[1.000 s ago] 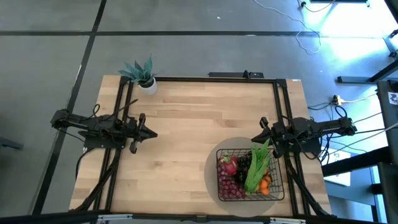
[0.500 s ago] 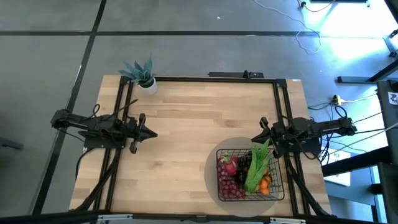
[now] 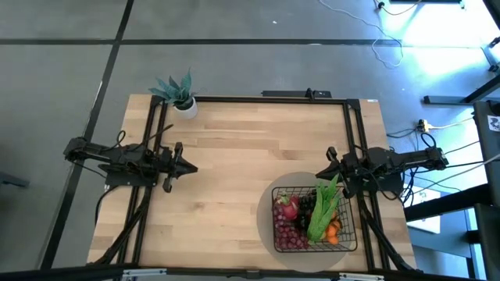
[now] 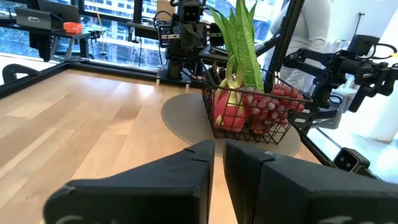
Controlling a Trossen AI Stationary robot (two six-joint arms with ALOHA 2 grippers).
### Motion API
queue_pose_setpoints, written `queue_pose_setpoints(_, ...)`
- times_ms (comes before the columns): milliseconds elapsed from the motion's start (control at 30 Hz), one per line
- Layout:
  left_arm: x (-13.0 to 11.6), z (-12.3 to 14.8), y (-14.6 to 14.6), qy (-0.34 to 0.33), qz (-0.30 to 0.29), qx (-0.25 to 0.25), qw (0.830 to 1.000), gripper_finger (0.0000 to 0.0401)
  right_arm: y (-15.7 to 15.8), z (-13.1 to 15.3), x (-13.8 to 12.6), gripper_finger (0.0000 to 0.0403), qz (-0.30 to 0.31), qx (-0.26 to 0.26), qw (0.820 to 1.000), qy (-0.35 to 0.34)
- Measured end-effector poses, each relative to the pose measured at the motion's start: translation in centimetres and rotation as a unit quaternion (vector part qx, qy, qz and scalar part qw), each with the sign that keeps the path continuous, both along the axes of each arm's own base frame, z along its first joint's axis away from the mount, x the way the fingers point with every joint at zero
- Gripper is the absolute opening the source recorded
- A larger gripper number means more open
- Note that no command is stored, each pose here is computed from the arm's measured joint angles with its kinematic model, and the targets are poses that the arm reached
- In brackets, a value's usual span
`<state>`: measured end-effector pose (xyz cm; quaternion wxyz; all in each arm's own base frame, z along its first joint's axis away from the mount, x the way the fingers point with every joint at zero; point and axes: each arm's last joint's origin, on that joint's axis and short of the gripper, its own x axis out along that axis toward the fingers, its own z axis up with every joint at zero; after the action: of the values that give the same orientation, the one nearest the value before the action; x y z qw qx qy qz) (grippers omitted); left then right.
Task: Build produce basket
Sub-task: Return to Home Position
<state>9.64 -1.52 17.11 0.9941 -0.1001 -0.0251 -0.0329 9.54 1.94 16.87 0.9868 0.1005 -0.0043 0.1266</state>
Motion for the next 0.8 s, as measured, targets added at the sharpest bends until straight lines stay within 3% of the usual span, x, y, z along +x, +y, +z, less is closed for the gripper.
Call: queue_pose_setpoints(800, 0.0, 0.0, 0.0, 0.0, 0.0, 0.0, 1.0, 0.001, 0.0, 0.0, 0.0, 0.0, 0.0, 0.0, 1.0, 0.0)
